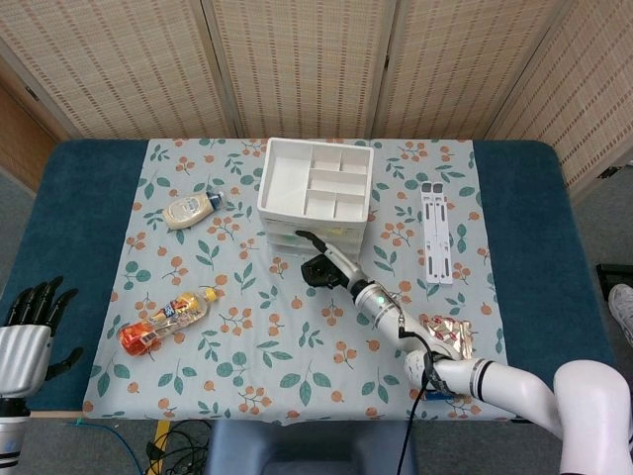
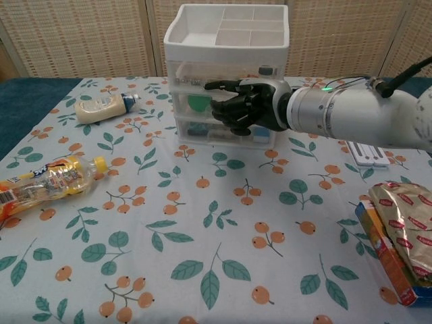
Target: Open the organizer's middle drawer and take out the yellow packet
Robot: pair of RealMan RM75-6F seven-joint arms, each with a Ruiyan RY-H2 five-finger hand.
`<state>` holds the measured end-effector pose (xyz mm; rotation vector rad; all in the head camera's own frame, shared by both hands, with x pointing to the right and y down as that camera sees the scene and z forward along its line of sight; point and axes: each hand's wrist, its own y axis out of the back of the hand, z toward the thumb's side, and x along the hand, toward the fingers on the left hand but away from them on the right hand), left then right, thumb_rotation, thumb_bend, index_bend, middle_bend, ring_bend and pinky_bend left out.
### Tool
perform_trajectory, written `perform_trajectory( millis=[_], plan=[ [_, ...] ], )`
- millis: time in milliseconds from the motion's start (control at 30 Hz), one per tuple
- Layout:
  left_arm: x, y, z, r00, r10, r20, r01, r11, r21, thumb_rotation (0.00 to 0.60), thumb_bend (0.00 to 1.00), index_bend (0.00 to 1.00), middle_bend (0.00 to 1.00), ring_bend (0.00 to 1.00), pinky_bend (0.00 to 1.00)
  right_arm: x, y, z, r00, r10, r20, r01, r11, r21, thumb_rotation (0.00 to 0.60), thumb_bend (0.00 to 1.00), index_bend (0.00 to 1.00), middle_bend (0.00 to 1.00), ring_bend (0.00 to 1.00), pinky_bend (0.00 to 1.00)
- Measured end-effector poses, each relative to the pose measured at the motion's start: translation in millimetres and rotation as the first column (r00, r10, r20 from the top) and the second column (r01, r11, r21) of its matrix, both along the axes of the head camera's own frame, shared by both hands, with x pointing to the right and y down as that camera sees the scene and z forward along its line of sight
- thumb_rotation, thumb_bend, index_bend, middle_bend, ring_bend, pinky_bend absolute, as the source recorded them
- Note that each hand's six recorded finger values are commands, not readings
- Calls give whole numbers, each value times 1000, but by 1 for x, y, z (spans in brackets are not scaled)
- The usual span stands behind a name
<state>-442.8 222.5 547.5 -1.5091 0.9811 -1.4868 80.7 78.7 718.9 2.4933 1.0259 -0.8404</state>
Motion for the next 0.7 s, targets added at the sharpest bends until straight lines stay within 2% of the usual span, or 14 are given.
perform_trajectory(
  millis=[167, 433, 700],
  plan=[
    [-1, 1, 0, 1000, -4, 4, 4, 1000, -1, 600, 167, 159, 70, 75, 91, -5, 0, 1, 1000, -9, -1, 9, 1000, -3, 600, 648, 1, 812, 835, 856],
    [-2, 1, 0, 1000, -3, 6, 3, 1000, 0, 600, 167, 159, 70, 75, 91, -4, 2, -2, 1000, -28, -1, 28, 1000, 3, 600, 656, 80, 812, 835, 856],
    [0, 1, 0, 1000, -1, 8, 1, 1000, -1, 600, 168, 159, 70, 75, 91, -1, 8, -9, 998, -60, 5, 60, 998, 2, 600, 656, 84, 812, 835, 856]
  ],
)
